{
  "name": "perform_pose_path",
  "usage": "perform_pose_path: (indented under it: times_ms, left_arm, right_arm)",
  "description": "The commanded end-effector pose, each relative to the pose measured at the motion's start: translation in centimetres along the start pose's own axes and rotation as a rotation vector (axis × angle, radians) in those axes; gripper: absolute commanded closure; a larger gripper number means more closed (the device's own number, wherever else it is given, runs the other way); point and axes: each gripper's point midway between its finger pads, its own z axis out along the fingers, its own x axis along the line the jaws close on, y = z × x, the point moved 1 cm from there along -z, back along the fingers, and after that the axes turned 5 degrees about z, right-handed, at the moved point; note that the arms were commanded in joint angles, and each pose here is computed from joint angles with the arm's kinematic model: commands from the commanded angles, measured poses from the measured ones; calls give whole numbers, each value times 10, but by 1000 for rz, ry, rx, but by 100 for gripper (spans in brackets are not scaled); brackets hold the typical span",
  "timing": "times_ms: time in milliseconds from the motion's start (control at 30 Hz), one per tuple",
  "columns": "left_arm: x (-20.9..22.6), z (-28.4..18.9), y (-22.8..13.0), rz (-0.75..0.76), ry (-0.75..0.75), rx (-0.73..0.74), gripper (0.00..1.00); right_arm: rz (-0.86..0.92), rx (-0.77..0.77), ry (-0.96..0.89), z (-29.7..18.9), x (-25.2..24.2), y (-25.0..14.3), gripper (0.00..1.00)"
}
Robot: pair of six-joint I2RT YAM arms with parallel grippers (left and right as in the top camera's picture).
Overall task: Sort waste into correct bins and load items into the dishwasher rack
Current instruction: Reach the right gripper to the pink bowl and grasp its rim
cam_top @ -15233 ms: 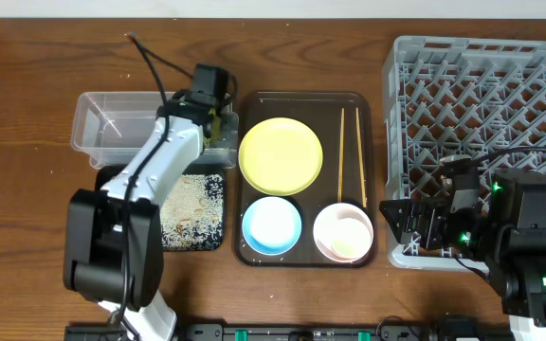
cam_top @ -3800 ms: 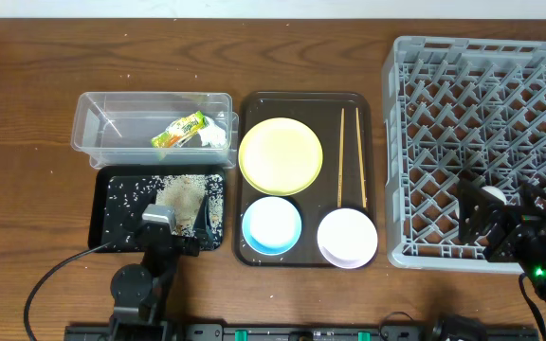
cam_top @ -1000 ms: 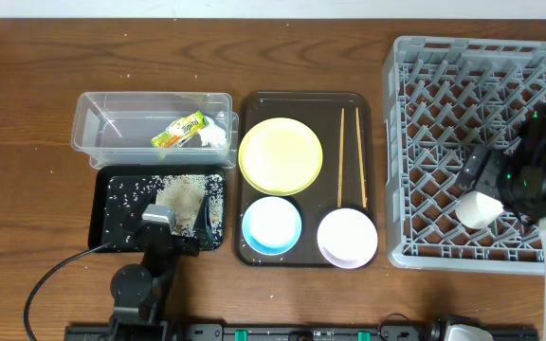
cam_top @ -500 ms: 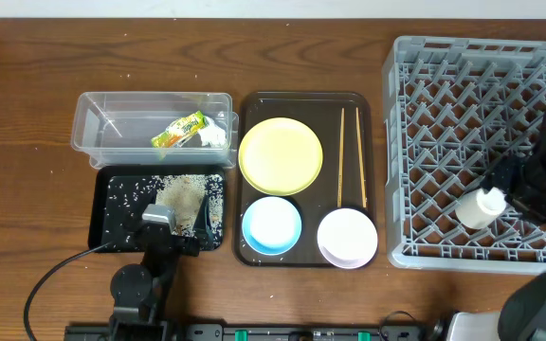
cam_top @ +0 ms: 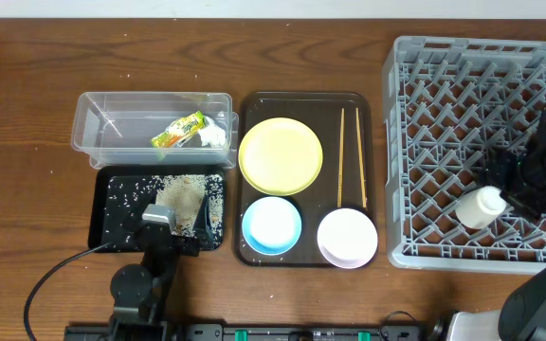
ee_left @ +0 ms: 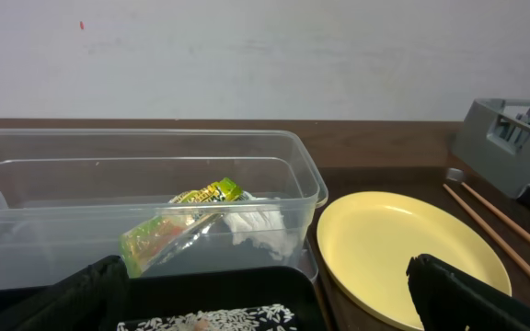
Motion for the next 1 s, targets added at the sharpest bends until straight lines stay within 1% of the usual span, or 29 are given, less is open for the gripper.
perform_pose_path:
  times_ms: [0,100,233,367,467,700,800,833,967]
  left_arm:
    - [-1,1,-13,13,-11,40,1]
    - [-1,1,-13,13,-11,40,1]
    - [-1,1,-13,12,-11,40,1]
    - [-1,1,-13,13,-11,40,1]
    - [-1,1,-13,13,-10,40,1]
    - [-1,1,-13,13,-10,40,1]
    - [-1,1,-13,12,-11,40,1]
    - [-1,1,-13,12,-11,40,1]
    - [-1,1,-13,12,-11,40,1]
  right_arm:
    - [-210,35,163,-7,42,-21,28]
    - [-293,-2,163,-15,57,-30,27]
    - [-430,-93,230,-39,86,-46,26]
    - [-670,-153,424,-76,126,-87,25]
    - [-782,-185,474,-92,142,-116,21]
    - [-912,-139,515,-96,165,-165,20]
    - [-967,-107,506,-83,177,-184,22]
    - [-979,-100,488,-77,180,-188,24]
    - [-997,-84,328,-35,187,-196,41]
